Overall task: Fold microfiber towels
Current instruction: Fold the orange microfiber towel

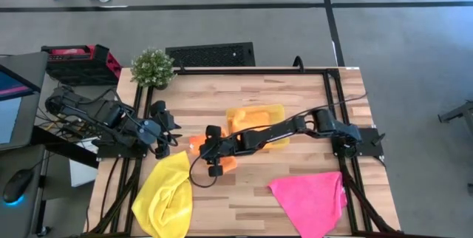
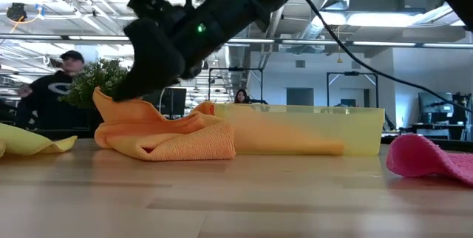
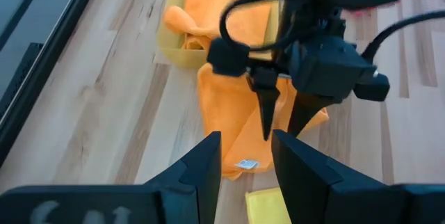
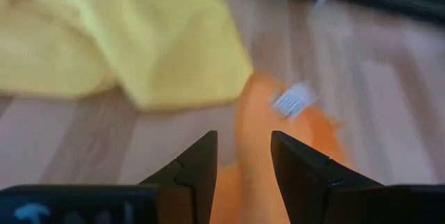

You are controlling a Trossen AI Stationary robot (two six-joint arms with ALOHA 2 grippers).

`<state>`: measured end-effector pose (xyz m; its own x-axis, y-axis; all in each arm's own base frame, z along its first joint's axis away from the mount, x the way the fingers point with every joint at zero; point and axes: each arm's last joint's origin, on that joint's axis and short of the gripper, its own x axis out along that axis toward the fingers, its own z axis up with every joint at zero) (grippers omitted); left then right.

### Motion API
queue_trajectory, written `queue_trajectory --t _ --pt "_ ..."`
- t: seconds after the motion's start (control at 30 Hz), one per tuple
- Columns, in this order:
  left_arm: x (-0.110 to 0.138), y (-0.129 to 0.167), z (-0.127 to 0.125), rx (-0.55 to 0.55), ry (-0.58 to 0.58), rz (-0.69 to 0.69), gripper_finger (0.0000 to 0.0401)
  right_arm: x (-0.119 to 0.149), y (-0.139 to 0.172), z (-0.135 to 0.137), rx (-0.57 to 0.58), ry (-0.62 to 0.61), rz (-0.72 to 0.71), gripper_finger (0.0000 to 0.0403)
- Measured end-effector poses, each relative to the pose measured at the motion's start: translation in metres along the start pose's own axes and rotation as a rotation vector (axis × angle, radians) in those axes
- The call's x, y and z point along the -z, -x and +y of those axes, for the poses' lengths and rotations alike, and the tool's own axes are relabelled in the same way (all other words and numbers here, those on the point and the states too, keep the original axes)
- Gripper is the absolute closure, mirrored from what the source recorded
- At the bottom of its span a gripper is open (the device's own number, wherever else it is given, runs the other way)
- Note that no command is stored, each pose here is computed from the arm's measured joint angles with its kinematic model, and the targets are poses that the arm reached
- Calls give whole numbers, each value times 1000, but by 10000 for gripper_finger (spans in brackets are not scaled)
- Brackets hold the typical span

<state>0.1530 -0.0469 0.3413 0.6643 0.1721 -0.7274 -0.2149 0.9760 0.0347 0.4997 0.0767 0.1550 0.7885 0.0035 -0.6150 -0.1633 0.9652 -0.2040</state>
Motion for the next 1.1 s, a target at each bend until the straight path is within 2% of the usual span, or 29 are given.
queue_trajectory --t 0.1,0.27,0.47,0.57,0.7,0.9,1.1 --pt "0 0 0 0 0 1 280 4 -6 4 -17 4 3 244" --pt "1 0 0 -2 -3 6 280 14 -9 0 97 7 85 244" --pt "2 0 1 -8 -9 18 280 16 -10 -12 130 19 94 244" --pt "2 0 1 -8 -9 19 280 19 -10 -16 148 -27 118 249" --pt "2 0 1 -8 -9 19 280 23 -9 -24 158 -90 149 287" --pt "2 0 1 -9 -9 20 280 25 -8 -30 111 -153 162 389" --pt "2 0 1 -10 -11 23 280 25 -6 -28 99 -256 179 383"
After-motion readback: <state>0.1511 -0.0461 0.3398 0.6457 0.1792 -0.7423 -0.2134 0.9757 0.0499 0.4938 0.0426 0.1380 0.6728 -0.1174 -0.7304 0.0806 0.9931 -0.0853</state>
